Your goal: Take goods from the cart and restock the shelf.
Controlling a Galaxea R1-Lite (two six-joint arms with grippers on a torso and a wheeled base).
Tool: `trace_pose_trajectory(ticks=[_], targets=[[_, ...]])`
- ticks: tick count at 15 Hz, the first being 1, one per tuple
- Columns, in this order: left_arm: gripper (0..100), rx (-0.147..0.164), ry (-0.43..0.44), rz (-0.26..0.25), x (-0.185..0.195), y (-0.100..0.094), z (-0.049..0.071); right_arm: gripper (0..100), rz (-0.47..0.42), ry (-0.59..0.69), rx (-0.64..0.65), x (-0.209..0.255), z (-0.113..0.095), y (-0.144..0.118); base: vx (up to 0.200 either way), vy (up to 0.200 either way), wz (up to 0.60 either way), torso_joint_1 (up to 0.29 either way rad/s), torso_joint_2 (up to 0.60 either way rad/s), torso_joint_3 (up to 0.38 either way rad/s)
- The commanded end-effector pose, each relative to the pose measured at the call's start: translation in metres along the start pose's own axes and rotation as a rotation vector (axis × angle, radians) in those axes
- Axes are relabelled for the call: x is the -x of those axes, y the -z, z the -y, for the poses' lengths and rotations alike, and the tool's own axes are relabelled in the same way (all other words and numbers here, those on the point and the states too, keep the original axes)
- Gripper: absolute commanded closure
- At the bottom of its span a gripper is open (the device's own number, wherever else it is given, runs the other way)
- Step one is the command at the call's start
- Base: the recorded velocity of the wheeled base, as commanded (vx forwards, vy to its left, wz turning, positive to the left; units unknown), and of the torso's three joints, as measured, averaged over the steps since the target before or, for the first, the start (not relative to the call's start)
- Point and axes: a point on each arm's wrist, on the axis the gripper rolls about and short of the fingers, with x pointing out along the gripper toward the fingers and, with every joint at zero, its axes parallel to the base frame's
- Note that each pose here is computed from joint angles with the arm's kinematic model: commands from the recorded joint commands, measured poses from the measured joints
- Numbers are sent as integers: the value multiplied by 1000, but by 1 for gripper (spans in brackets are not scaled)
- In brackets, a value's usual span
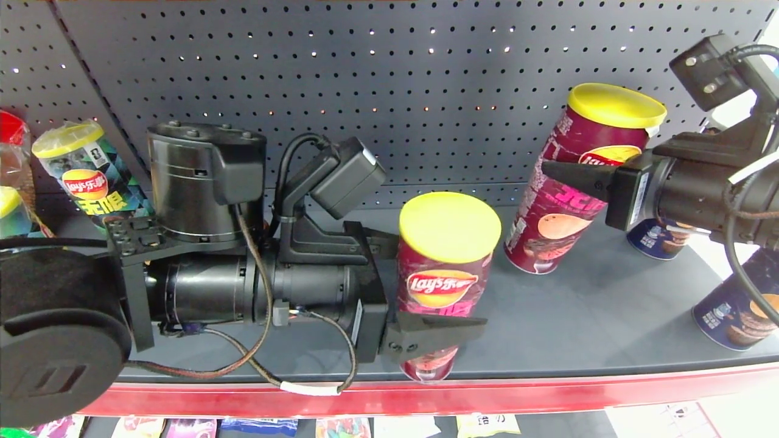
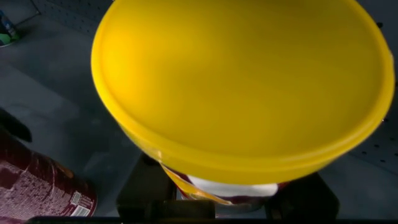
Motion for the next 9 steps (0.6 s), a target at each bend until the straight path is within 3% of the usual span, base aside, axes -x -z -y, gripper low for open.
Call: trace_pose_trajectory(ticks=[1,4,8,9], targets=[[0,-3,-1,3,0,0,0,100,1,-2,1,0,0,0,0,0,0,0,0,0],[0,-6,-12,5,6,0,4,100,-11,-8,1,-4,-1,2,0,0,0,0,0,0],[0,15,-66,-15,35,15,15,100,-26,-45,6,-14,-10,4,0,0,0,0,0,0],[0,24,-112,-17,53,22,18,100,-36,-57,6,-24,-11,5,0,0,0,0,0,0]])
